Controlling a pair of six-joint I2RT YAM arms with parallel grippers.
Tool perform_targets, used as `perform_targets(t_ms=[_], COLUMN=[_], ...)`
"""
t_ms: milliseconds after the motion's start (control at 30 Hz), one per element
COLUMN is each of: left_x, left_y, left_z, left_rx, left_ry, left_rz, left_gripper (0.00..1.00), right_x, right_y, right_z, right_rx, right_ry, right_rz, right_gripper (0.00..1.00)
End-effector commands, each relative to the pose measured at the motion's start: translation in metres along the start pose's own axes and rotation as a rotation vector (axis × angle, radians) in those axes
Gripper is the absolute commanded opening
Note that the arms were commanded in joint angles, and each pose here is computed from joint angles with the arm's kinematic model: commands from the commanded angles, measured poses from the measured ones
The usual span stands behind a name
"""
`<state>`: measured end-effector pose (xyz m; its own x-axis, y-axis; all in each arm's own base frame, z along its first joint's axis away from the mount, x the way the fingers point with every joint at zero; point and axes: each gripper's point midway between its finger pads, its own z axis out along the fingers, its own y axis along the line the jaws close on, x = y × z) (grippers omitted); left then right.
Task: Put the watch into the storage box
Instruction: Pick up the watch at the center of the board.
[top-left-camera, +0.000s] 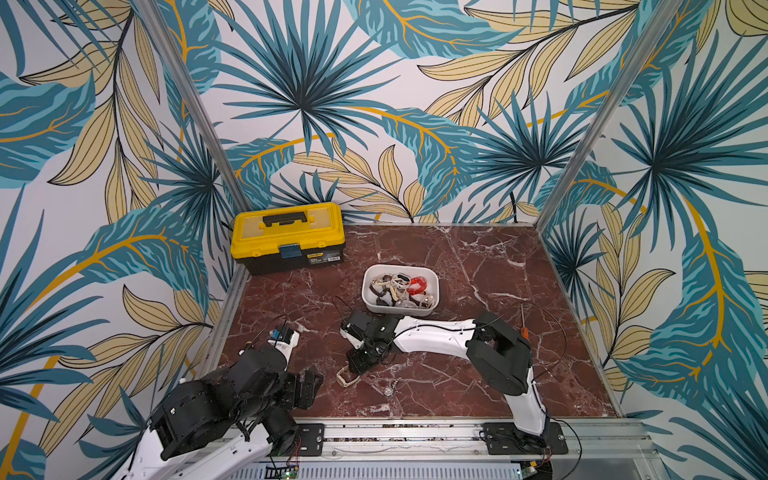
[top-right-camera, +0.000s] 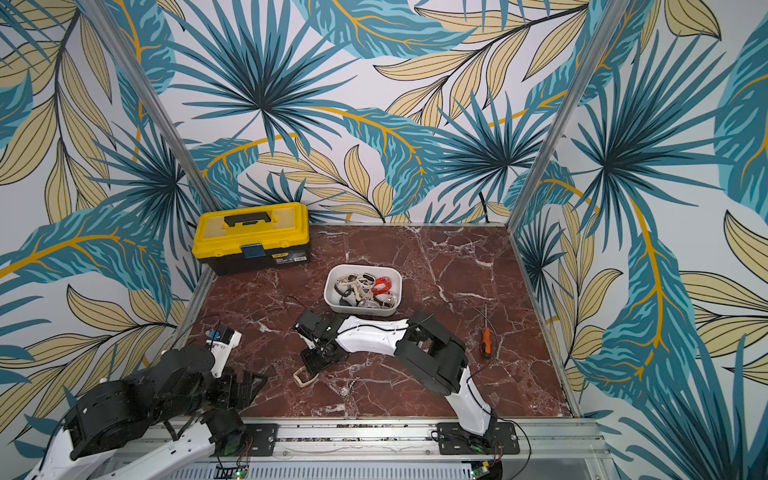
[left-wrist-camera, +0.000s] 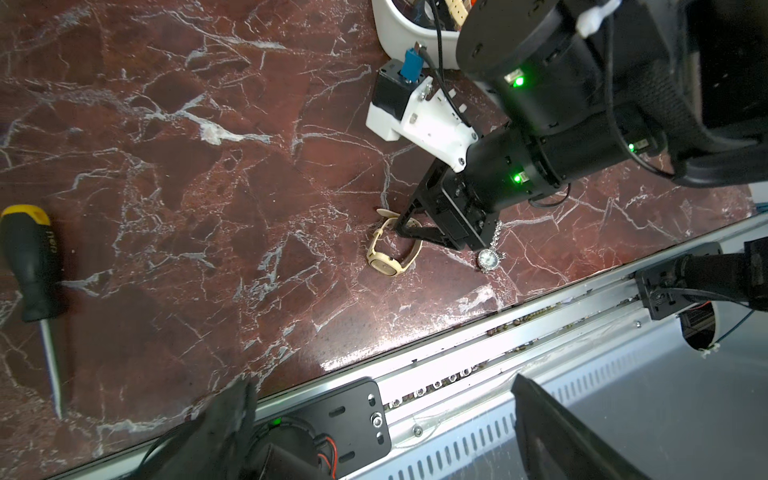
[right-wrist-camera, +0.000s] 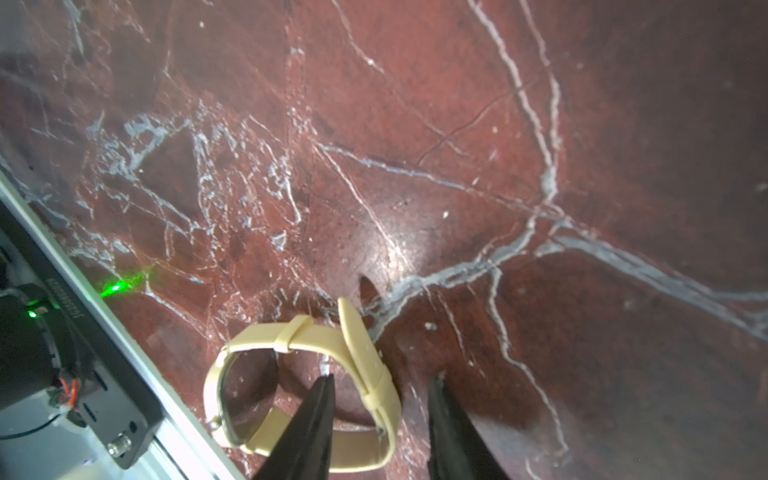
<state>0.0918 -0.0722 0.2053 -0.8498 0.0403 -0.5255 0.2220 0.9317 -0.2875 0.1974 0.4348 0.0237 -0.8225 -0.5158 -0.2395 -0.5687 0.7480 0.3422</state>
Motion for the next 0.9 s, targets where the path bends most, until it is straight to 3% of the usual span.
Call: perform_targets(t_ms=[0,267,467,667,867], left_x=[-0.005,-0.004,-0.007,-0.012,-0.026], left_y=[-0.006,-0.006,-0.004,-0.012,-0.019], left_z=[-0.011,-0.009,-0.012,-0.013,-0.022], left_rx=[0.036,0.034,0.032,0.065,0.081], left_ry=[-0.02,-0.019,-0.037,-0.054,-0.094], left_rz=[0.038,0.042,0.034,0.023,0.021], left_gripper=[1.0,1.0,1.0,1.0,1.0], right_x=[0.018,0.019,0.018,0.013,-0.009], right_y=[-0.015,-0.012,-0.013,-0.01,0.0], right_z=[0.018,0.025,0.023,0.013,-0.025], right_rx=[0.068,0.057,0.061,0.046,-0.003], right_ry=[0.072,0.088,0.078,0.039,-0.031], right_rz=[0.018,0.01,0.013,0.01,0.021], right_gripper=[0.35,0.23,0.03,0.0,0.0])
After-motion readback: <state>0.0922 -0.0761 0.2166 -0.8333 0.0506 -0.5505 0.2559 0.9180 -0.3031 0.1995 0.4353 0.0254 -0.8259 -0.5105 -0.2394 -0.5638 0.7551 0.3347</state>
